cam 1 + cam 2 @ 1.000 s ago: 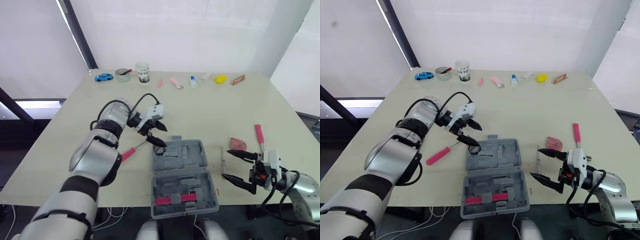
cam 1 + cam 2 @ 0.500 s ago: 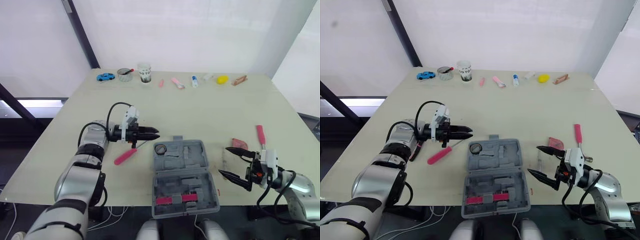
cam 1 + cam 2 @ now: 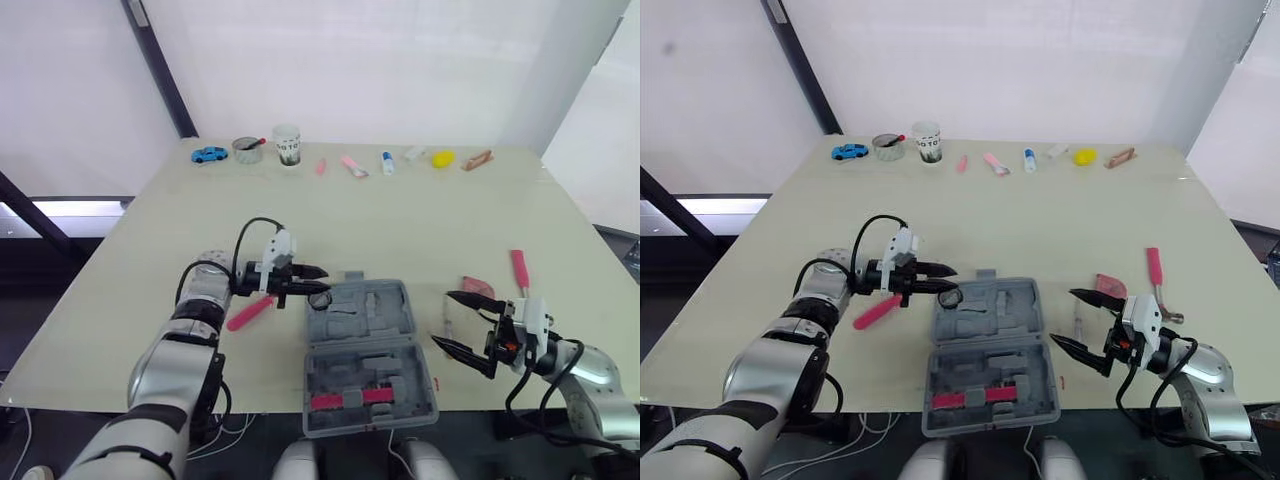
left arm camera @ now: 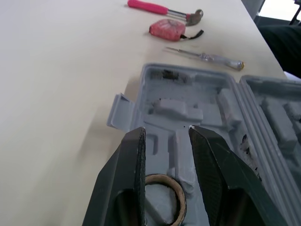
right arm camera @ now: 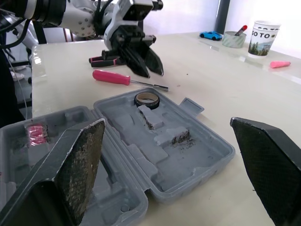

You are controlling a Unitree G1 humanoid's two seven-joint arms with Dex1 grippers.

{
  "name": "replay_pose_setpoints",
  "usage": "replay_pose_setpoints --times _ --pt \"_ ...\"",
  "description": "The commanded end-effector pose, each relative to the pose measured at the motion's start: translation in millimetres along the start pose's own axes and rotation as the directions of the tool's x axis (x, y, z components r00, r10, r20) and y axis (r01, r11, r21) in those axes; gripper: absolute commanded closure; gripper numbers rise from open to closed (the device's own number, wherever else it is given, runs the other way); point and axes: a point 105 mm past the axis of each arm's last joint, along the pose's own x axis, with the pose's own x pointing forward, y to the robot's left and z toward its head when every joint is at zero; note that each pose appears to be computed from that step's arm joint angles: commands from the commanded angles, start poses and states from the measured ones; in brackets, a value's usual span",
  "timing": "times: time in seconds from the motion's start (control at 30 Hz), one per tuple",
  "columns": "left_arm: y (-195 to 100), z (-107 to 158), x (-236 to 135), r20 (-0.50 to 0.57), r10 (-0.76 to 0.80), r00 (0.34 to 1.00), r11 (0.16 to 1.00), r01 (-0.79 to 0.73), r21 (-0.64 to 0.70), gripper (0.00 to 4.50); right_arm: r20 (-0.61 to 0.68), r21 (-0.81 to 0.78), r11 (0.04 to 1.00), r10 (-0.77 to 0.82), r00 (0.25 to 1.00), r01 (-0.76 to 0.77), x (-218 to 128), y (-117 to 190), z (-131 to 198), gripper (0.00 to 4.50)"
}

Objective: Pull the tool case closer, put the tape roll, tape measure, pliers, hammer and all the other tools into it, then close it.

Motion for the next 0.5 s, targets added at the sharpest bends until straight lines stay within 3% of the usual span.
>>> replay_pose_setpoints --times 0.03,0.37,0.5 --pt "-0.9 -8.4 2.8 -0.044 0.009 0.999 1.000 -0.009 0.006 2.92 0.018 -0.038 0.999 0.008 1.000 -0.007 1.1 1.1 6.8 0.00" --pt "-9.2 -38.7 16.0 -0.152 0.019 0.988 0.997 -0.030 -0.072 2.92 0.010 -0.046 0.999 0.001 1.000 -0.001 -2.2 0.1 5.5 0.00" --pt "-10.0 -39.5 16.0 -0.143 0.016 0.990 0.995 -0.030 -0.091 2.92 0.010 -0.048 0.999 -0.001 1.000 0.002 -3.1 0.4 5.1 0.00"
